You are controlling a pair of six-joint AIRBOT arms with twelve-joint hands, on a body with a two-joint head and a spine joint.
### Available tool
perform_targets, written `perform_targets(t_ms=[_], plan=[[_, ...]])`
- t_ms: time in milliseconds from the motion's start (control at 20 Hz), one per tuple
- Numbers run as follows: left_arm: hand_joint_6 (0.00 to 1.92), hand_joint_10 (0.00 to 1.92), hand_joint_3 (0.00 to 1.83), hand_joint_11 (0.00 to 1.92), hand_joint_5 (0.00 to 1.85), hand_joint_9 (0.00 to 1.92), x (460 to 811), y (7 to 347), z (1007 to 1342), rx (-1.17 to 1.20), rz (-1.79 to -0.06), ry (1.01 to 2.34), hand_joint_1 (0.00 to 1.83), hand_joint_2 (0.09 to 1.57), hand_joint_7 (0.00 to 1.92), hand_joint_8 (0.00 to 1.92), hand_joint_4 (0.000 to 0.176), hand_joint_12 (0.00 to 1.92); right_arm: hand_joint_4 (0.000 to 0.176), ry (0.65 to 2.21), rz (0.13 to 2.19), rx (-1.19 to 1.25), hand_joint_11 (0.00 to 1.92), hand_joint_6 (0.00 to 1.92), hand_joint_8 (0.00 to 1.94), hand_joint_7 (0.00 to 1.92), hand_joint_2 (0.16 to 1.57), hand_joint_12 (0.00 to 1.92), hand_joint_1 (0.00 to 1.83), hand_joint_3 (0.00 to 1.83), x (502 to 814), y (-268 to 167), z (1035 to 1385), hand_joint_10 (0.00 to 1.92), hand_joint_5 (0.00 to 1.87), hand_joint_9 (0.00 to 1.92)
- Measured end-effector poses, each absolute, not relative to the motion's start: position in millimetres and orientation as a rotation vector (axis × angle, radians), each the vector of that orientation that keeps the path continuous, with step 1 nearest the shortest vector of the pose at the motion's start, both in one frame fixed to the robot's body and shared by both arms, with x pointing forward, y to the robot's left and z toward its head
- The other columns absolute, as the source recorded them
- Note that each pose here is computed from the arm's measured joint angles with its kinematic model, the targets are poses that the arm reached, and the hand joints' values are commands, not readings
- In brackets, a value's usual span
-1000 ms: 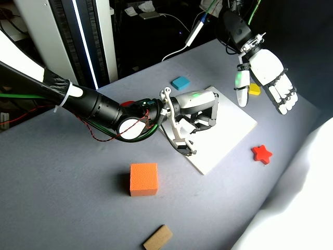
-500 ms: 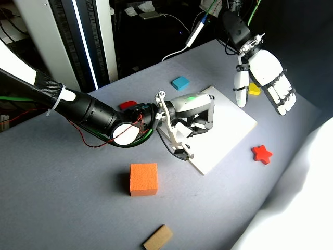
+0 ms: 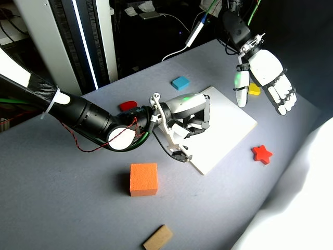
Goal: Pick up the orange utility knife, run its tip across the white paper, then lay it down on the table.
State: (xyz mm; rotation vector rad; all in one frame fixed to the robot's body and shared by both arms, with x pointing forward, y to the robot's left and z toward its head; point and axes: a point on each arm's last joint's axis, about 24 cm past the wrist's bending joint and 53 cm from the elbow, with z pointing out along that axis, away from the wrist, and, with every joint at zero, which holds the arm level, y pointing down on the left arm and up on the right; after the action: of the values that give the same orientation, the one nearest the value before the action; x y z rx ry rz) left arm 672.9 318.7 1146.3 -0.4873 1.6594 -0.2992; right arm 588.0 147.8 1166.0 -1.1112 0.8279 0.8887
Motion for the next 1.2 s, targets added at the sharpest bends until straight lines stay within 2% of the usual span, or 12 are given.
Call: perform_targets(t_ms=[750,850,1050,1200], plan=[[0.00,0.00,0.00,0.00,0.00,0.00,673.0,318.8,1146.7,-0.484,-0.296,1.659,0.00,1.19,0.00,0.00,0.000,0.12,0.176,0.815,0.827,-1.151,1.92,1.92,1.94,1.81,1.10,1.92,1.41,0.66,607.8,113.0,1170.7,1.92,1.64,1.92],[0.00,0.00,0.00,0.00,0.00,0.00,673.0,318.3,1146.3,-0.484,-0.298,1.660,0.00,1.19,0.00,0.00,0.000,0.09,0.176,0.809,0.804,-1.147,1.92,1.92,1.94,1.80,1.09,1.92,1.42,0.66,614.0,105.8,1179.2,1.92,1.62,1.92],[0.00,0.00,0.00,0.00,0.00,0.00,672.6,314.8,1147.4,-0.486,-0.307,1.658,0.00,1.20,0.00,0.00,0.000,0.02,0.176,0.878,0.835,-0.991,1.92,1.92,1.94,1.81,1.10,1.92,1.40,0.67,628.8,88.2,1218.5,1.92,1.61,1.92],[0.00,0.00,0.00,0.01,0.00,0.00,672.9,304.2,1150.1,-0.482,-0.328,1.656,0.00,1.19,0.00,0.00,0.000,0.03,0.176,1.004,0.890,-0.903,1.92,1.92,1.94,1.78,1.09,1.92,1.38,0.69,631.0,78.7,1235.8,1.92,1.58,1.92]])
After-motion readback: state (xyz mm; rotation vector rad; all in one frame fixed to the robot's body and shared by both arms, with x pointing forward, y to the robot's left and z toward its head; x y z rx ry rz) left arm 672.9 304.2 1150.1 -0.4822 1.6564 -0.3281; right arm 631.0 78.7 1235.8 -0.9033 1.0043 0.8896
